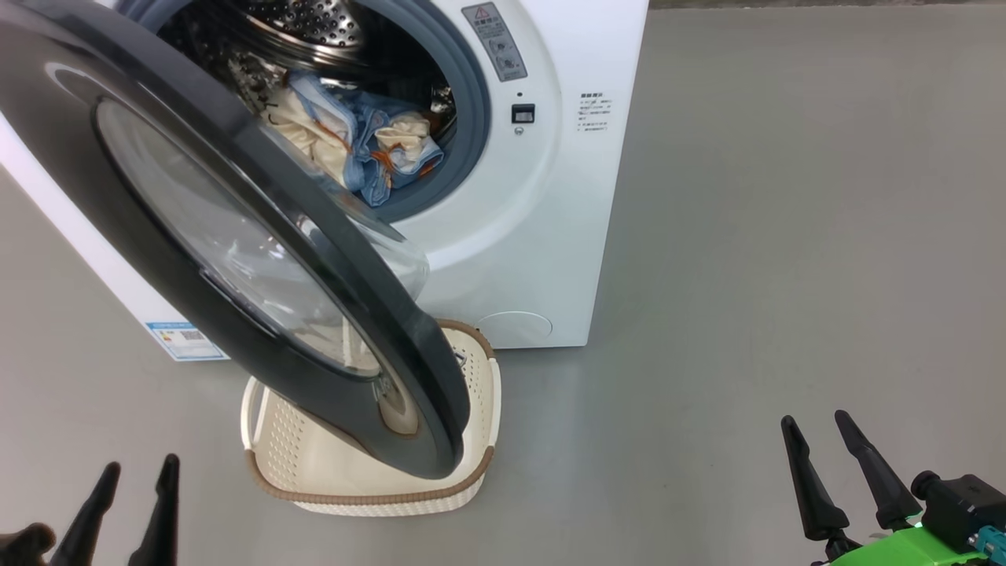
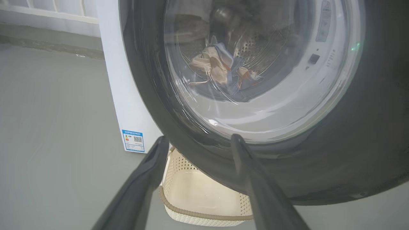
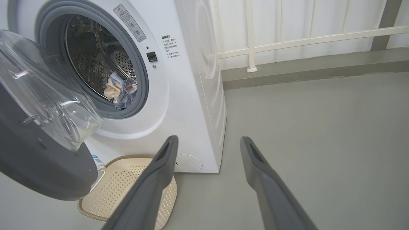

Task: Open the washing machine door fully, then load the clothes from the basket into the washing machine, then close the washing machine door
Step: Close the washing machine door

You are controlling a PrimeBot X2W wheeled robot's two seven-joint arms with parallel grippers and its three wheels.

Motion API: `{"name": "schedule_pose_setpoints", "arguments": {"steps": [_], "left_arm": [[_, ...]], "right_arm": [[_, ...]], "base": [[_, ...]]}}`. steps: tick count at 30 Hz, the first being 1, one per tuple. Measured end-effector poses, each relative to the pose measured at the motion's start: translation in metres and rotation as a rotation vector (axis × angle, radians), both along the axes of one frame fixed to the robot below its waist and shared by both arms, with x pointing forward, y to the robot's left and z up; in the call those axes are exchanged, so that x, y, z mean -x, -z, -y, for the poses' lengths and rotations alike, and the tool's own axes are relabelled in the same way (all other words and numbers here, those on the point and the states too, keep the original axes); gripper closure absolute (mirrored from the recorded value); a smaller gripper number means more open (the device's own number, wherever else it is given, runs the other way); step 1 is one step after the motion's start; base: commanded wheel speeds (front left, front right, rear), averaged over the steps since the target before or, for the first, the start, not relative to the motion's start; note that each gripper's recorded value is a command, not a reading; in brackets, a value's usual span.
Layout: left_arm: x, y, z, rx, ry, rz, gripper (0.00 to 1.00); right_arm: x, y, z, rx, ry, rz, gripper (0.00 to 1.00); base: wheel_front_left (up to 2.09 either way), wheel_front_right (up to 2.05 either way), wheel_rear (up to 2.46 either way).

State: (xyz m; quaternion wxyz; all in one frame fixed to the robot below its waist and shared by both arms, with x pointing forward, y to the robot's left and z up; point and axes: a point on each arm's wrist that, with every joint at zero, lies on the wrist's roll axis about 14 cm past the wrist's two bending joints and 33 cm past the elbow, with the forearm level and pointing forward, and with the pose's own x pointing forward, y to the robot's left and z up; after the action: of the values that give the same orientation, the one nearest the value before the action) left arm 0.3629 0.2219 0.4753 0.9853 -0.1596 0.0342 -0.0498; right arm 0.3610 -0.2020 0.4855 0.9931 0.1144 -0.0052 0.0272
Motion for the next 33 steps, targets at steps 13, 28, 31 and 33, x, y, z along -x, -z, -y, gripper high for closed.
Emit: {"name": "schedule_pose_setpoints", "arguments": {"steps": [13, 28, 31, 33], "left_arm": [[0.011, 0.011, 0.011, -0.034, 0.015, -0.022, 0.00], [0.013, 0.012, 0.012, -0.047, 0.012, -0.021, 0.00], [0.013, 0.012, 0.011, -0.046, 0.010, -0.021, 0.00], [0.013, 0.012, 0.011, -0.048, 0.009, -0.021, 0.00]], "right_arm": [[0.006, 0.001, 0.003, -0.001, 0.012, -0.002, 0.00], [0.008, 0.003, 0.002, -0.003, 0.009, -0.011, 0.00], [0.008, 0.003, 0.001, -0.003, 0.007, -0.010, 0.00], [0.008, 0.003, 0.001, -0.003, 0.005, -0.010, 0.00]], "base": [[0.00, 0.00, 0.00], [0.00, 0.00, 0.00], [0.00, 0.00, 0.00], [0.00, 0.00, 0.00]]}}
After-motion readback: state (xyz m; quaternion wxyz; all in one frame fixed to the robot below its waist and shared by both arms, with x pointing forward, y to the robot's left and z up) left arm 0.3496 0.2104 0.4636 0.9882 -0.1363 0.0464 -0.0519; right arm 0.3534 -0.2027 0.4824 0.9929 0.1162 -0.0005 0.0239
